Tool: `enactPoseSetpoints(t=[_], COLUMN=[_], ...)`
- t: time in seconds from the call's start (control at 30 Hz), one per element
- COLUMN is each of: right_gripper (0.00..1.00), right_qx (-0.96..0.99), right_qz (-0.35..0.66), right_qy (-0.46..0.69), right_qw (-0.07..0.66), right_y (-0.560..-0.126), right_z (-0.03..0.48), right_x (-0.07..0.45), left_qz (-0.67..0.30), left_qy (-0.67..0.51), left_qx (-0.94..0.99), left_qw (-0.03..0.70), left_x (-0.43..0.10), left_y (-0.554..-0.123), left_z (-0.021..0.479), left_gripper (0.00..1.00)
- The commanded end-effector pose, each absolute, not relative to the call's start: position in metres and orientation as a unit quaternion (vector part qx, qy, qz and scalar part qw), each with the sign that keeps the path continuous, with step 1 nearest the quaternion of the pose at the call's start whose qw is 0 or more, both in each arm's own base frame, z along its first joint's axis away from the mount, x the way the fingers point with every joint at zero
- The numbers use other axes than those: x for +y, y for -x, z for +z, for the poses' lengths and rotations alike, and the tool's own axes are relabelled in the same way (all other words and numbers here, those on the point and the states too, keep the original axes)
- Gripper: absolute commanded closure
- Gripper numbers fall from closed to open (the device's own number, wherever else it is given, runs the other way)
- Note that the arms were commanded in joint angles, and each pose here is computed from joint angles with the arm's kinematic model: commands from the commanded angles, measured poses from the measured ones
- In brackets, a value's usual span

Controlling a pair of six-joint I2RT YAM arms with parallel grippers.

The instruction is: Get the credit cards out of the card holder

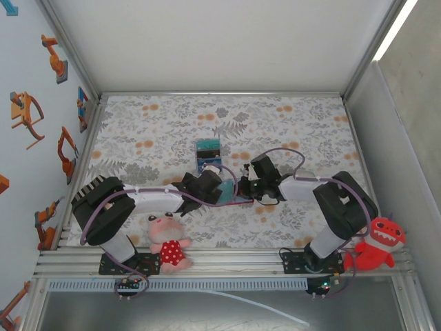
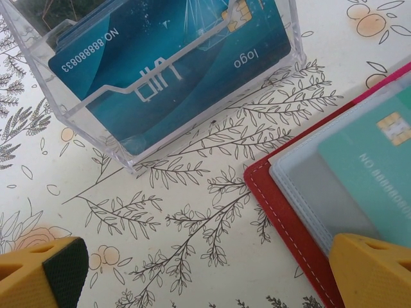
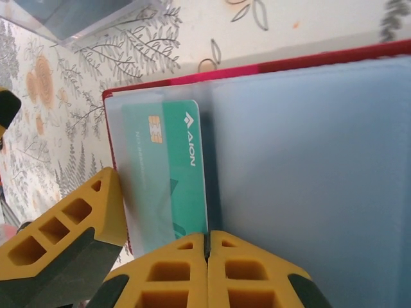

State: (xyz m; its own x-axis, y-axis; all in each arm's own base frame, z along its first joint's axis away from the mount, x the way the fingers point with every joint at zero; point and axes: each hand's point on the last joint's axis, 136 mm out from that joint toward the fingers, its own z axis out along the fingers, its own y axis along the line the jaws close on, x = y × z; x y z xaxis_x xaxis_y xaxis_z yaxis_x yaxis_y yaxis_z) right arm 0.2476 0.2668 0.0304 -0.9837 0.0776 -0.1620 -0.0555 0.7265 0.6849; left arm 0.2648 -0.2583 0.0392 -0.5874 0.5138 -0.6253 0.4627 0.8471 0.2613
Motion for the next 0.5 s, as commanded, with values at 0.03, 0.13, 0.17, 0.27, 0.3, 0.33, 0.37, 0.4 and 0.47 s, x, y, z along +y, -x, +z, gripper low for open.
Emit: enactPoseSetpoints(t=[0.03, 0.13, 0.17, 0.27, 0.3, 0.33, 0.37, 0.4, 0.47], right_gripper=[1.0, 1.0, 1.0, 1.0, 1.0, 1.0, 1.0, 1.0, 1.0], right_qx=[0.938, 0.938, 0.938, 0.937, 0.936, 0.935, 0.935, 0.935, 0.935], right_qz=[0.332, 0.33, 0.331, 0.334, 0.336, 0.338, 0.338, 0.339, 0.339], right_qy=[-0.003, -0.002, -0.001, -0.001, 0.0, 0.0, 0.001, 0.002, 0.002], right_qw=[0.101, 0.104, 0.104, 0.105, 0.105, 0.106, 0.106, 0.106, 0.107], right_y=[-0.248, -0.248, -0.248, -0.249, -0.249, -0.249, -0.25, -0.249, -0.25], right_z=[0.03, 0.033, 0.035, 0.038, 0.039, 0.041, 0.042, 0.043, 0.044], right_x=[0.25, 0.247, 0.248, 0.248, 0.249, 0.25, 0.25, 0.251, 0.251], left_qz=[0.047, 0.045, 0.043, 0.033, 0.028, 0.023, 0.016, 0.013, 0.005], left_qy=[-0.277, -0.277, -0.278, -0.281, -0.281, -0.282, -0.283, -0.284, -0.288], left_qx=[0.892, 0.891, 0.89, 0.888, 0.888, 0.886, 0.885, 0.883, 0.879], left_qw=[0.353, 0.356, 0.358, 0.362, 0.364, 0.366, 0.37, 0.373, 0.38], left_x=[-0.255, -0.256, -0.257, -0.261, -0.263, -0.265, -0.268, -0.269, -0.273], left_y=[-0.262, -0.263, -0.263, -0.263, -0.264, -0.264, -0.264, -0.265, -0.265], left_z=[0.038, 0.041, 0.043, 0.049, 0.053, 0.057, 0.061, 0.065, 0.072], left_gripper=[0.03, 0.03, 0.03, 0.03, 0.03, 0.03, 0.03, 0.03, 0.03])
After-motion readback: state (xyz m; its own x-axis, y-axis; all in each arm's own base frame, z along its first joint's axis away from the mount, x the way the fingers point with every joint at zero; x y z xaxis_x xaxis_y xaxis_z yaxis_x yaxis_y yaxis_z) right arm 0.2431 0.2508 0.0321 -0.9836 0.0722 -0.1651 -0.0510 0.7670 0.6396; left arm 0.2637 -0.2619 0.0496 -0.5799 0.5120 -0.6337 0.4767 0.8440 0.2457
